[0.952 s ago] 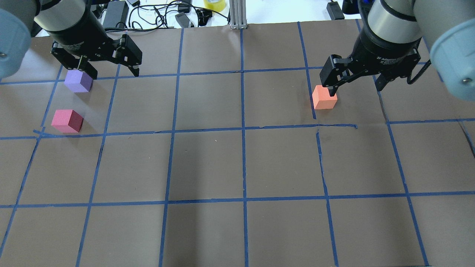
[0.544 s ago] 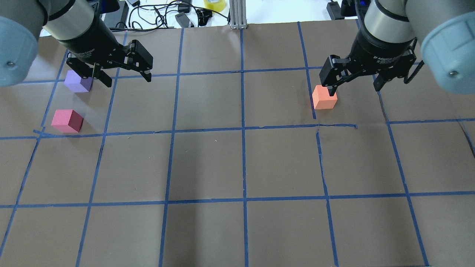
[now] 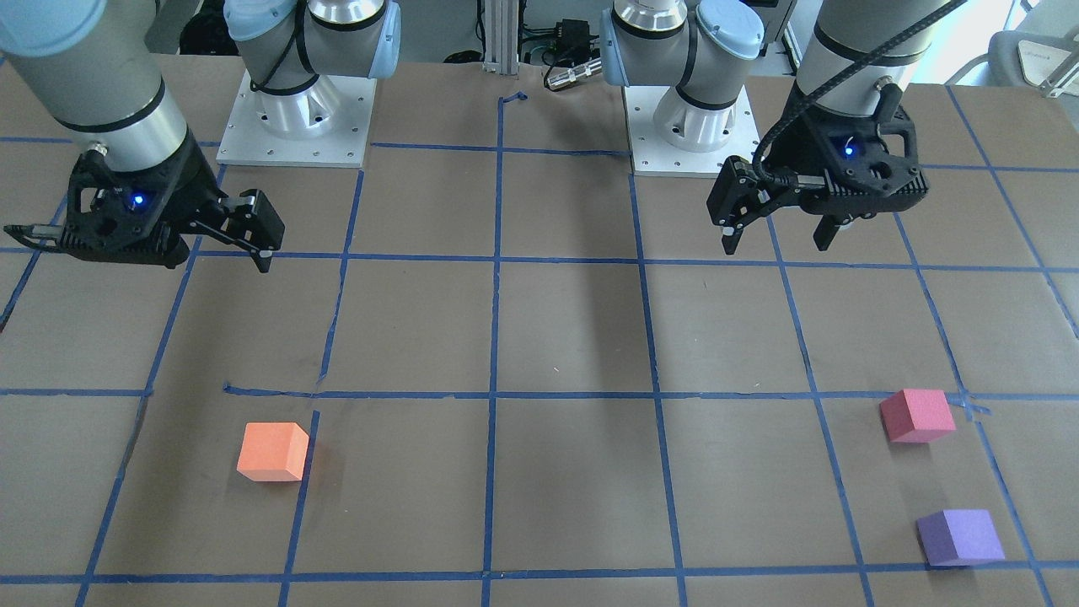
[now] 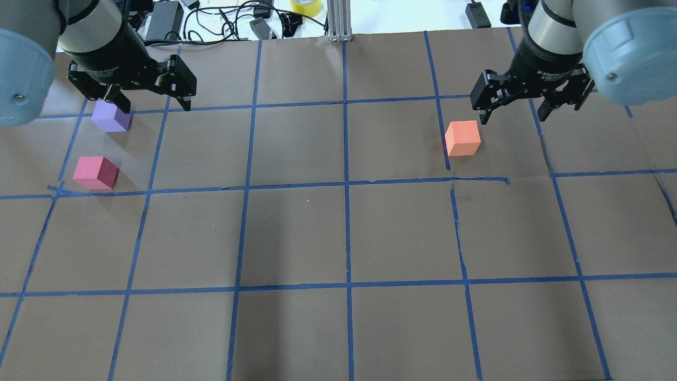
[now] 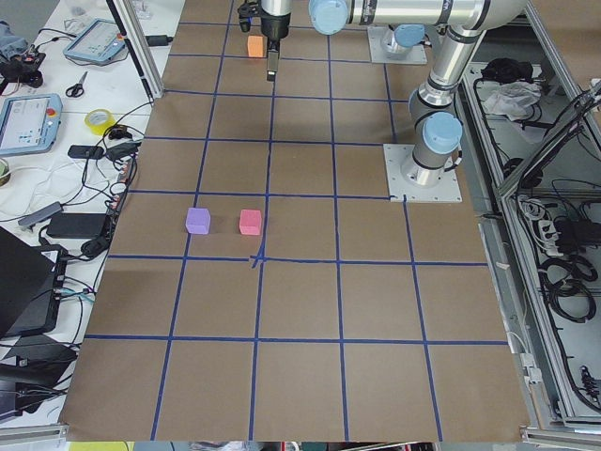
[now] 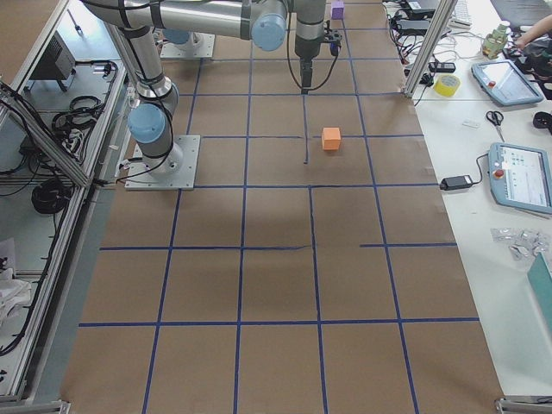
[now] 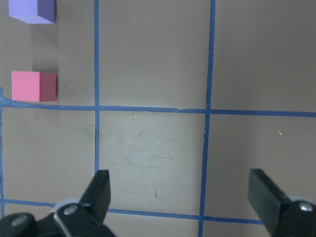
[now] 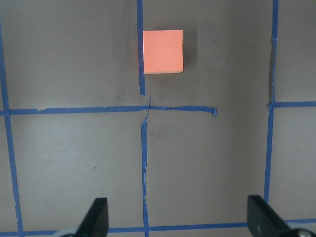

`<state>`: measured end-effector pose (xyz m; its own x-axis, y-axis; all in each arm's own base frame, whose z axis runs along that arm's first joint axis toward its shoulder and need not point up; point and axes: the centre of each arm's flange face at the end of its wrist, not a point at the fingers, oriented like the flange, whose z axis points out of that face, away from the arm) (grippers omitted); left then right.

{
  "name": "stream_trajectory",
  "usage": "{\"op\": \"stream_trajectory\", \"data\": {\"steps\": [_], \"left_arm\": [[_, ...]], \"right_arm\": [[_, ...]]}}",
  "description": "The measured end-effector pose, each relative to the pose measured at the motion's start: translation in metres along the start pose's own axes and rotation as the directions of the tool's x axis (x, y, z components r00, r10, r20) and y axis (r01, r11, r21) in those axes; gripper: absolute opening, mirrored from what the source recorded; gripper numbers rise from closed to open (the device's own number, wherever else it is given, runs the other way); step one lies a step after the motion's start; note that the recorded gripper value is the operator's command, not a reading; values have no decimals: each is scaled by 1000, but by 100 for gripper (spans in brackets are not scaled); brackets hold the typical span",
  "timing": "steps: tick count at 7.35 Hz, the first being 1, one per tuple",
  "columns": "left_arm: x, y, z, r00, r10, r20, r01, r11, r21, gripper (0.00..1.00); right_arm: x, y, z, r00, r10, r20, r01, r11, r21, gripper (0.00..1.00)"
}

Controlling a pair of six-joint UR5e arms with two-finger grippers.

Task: Arrange blocks in a line
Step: 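Lower the right gripper onto the orange cube and close it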

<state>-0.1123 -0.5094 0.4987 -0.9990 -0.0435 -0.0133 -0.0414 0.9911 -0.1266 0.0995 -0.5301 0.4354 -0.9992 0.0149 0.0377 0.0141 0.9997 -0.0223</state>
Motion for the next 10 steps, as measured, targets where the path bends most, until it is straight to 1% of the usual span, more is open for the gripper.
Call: {"op": "stream_trajectory", "data": {"steps": [1, 2, 3, 4, 5, 6, 8, 10], "left_arm": [[4, 0, 4, 999, -4, -50, 4, 1000, -10, 100], [5, 0, 4, 998, -6, -70, 5, 1000, -14, 100], [3, 1, 2, 998, 2, -65, -3, 1000, -18, 100], [0, 2, -2, 999, 16, -32, -17, 1000, -21, 100], [-3, 2, -4, 1000, 26, 5, -26, 999, -20, 100], [-5, 2, -5, 999, 29, 23, -29, 999, -18, 100], [-6, 1, -3, 998, 51, 30, -50, 999, -16, 100], [-4, 0, -1, 995, 98, 3, -98, 995, -21, 100]], "right_arm": [[1, -16, 21, 1000, 0, -1, 0, 1000, 16, 100], [0, -31, 45, 1000, 1, -1, -1, 1000, 19, 100], [0, -47, 74, 1000, 5, 0, -5, 1000, 14, 100], [0, -62, 100, 1000, 5, -1, -5, 1000, 20, 100], [0, -74, 120, 1000, 1, -3, -1, 999, 32, 100], [0, -82, 133, 1000, -2, -5, 2, 999, 47, 100], [0, -92, 152, 1000, -3, -4, 3, 999, 48, 100], [-1, -102, 178, 1000, -2, -3, 2, 999, 40, 100]]}}
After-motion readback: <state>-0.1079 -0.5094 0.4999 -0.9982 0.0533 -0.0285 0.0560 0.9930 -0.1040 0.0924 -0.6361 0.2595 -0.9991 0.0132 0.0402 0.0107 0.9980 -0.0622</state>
